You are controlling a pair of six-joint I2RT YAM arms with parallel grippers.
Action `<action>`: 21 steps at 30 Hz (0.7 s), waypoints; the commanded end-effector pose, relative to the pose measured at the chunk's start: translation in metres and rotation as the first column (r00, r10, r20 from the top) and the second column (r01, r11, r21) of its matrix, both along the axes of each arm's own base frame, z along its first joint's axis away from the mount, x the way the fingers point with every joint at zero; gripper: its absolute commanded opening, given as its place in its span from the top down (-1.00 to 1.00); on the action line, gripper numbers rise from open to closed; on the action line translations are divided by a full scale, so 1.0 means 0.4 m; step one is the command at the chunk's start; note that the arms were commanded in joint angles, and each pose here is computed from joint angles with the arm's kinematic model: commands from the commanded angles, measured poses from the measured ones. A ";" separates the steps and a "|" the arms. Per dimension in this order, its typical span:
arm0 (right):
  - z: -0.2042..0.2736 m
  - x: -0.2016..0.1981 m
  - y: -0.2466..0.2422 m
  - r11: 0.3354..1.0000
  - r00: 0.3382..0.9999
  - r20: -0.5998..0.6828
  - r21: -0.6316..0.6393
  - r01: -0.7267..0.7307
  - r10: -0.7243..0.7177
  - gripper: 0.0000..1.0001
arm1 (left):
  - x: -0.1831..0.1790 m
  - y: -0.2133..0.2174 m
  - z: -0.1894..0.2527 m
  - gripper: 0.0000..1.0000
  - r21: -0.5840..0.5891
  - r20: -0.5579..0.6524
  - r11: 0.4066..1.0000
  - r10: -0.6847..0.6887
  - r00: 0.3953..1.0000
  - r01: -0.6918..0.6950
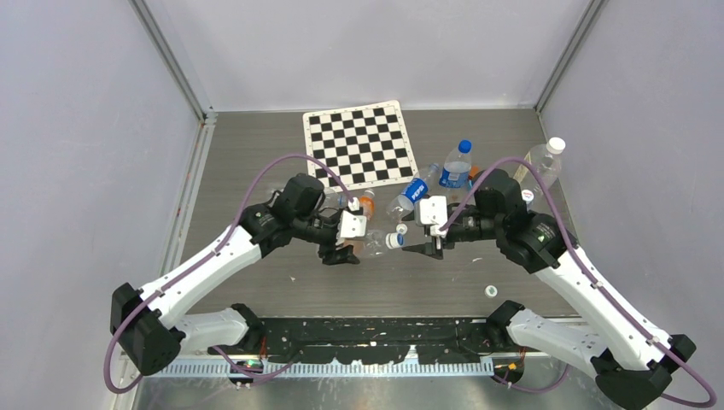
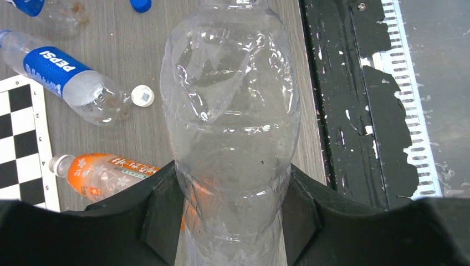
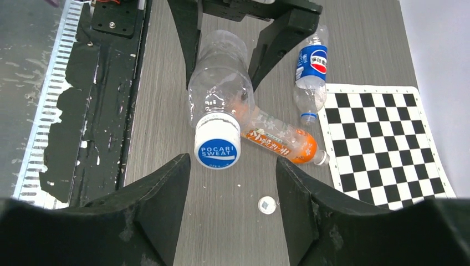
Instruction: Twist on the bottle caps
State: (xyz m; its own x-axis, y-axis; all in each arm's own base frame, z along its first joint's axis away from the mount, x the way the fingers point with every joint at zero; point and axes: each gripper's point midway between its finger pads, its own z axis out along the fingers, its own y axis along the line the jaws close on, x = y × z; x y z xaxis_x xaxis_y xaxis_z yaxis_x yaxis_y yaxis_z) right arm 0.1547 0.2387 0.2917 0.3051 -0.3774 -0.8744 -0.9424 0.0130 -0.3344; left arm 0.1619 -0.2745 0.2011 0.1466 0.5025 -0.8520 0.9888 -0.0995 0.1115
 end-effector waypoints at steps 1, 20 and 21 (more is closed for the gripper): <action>0.040 -0.004 0.023 0.999 0.998 0.054 0.028 -0.046 0.045 -0.25 | -0.005 -0.019 0.055 0.73 -0.059 0.001 0.998 -0.030 1.000 0.030; 0.007 0.030 0.087 0.975 0.896 -0.403 0.039 0.221 -0.187 0.99 | 0.086 0.017 0.060 0.75 -0.092 0.230 0.987 0.149 0.962 -0.131; -0.004 0.054 0.087 0.955 0.858 -0.444 0.019 0.295 -0.256 0.99 | 0.098 0.024 0.061 0.75 -0.098 0.267 0.984 0.170 0.948 -0.149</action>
State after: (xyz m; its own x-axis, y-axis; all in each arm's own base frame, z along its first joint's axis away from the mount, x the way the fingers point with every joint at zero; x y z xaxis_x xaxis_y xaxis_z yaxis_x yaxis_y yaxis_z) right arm 0.1573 0.2606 0.2720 0.0748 -0.4155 -0.9065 -0.9908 0.0722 -0.1148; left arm 0.1714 -0.2664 0.1969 0.1723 0.5196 -0.8369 0.9834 -0.0419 0.1764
